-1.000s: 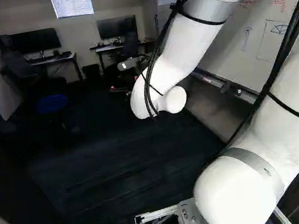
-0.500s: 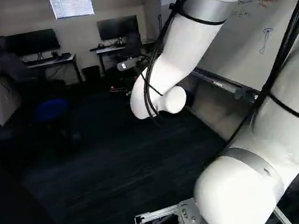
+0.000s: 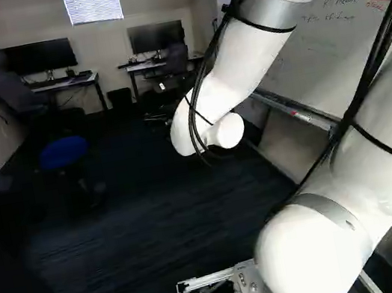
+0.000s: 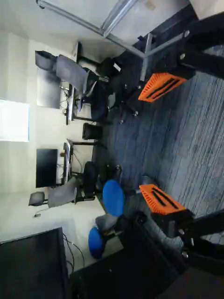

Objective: Open the door and move inside

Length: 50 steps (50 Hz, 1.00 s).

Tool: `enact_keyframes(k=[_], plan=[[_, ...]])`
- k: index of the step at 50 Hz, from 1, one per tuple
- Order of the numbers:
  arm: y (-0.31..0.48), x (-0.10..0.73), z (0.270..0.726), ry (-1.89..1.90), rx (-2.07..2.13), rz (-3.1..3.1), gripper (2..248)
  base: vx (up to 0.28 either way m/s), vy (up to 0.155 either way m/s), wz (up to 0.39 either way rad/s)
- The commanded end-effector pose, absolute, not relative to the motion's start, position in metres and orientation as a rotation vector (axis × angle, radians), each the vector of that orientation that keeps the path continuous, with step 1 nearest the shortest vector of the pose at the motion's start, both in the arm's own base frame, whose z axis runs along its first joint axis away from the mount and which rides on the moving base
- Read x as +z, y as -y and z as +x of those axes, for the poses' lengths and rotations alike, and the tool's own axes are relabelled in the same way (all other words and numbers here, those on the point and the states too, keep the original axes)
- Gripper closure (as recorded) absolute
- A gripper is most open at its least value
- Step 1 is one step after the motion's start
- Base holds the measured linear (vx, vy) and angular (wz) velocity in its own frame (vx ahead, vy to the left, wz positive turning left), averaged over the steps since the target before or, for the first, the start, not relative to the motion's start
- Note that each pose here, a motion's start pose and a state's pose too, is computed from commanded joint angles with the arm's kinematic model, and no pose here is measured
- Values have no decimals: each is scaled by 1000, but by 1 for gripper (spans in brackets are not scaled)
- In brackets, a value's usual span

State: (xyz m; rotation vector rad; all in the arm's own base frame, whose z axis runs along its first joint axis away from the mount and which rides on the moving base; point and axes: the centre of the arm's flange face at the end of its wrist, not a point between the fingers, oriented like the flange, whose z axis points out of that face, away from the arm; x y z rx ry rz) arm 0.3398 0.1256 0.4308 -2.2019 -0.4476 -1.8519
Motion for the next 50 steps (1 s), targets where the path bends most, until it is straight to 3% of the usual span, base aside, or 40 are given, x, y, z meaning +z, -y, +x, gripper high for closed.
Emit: enact_keyframes(k=[50], plan=[[-126,431,340,448,-1852,-2202,3,180,6,-5]])
